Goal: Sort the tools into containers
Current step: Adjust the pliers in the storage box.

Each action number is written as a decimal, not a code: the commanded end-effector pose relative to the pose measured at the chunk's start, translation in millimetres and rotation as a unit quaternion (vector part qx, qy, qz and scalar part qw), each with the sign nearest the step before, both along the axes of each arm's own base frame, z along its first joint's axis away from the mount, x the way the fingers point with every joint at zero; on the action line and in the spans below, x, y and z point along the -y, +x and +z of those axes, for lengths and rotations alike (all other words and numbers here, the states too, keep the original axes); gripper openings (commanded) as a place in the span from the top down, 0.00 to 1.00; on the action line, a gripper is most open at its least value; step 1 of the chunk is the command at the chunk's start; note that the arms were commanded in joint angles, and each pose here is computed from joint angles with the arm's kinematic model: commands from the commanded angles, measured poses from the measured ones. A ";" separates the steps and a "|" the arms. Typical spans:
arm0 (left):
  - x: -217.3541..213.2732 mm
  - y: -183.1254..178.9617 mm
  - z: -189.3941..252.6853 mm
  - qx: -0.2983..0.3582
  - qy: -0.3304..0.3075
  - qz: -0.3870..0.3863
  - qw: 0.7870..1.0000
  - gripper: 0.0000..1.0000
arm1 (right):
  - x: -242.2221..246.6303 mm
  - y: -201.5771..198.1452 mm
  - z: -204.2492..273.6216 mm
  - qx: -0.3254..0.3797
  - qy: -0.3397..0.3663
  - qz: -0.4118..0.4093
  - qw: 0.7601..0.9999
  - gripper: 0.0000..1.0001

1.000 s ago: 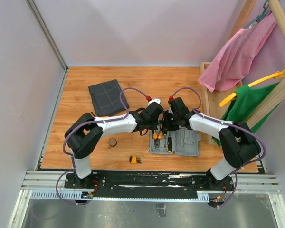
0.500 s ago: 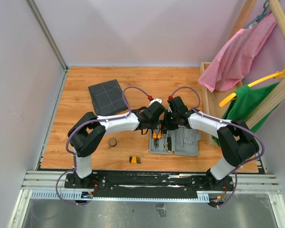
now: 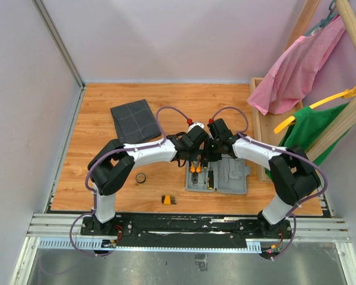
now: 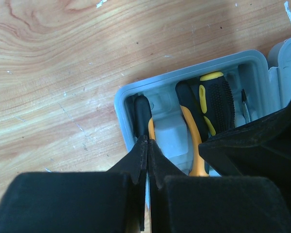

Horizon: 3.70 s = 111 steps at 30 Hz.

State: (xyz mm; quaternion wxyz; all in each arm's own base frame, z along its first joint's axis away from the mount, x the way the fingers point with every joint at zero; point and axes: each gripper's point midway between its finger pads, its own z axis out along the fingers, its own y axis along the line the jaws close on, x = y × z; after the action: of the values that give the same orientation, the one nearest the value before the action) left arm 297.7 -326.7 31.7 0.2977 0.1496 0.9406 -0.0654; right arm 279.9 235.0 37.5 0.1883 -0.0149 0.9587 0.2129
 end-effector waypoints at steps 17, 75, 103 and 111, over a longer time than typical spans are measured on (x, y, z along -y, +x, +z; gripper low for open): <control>-73.8 -77.5 -98.2 -0.153 0.121 -0.016 0.981 1.00 | 27.2 -33.6 -61.0 -0.052 -0.114 -0.004 0.992 0.99; -178.7 -12.7 119.4 0.128 -0.136 0.185 0.965 0.65 | -33.9 -22.3 13.1 0.064 -0.180 0.042 0.981 0.53; -175.9 -13.3 114.8 0.117 -0.138 0.187 0.966 0.64 | -6.2 -54.7 -45.4 -0.021 -0.256 0.071 0.964 0.59; -180.2 -18.1 101.3 0.101 -0.131 0.203 0.965 0.64 | 15.7 -77.6 -74.8 -0.058 -0.288 0.082 0.952 0.60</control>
State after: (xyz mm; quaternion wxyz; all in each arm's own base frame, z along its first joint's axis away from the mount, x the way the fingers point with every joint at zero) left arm 281.9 -152.7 143.5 0.4248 -0.0642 0.8949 -0.1209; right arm 252.7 270.3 30.5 0.2118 -0.1117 0.9701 0.0397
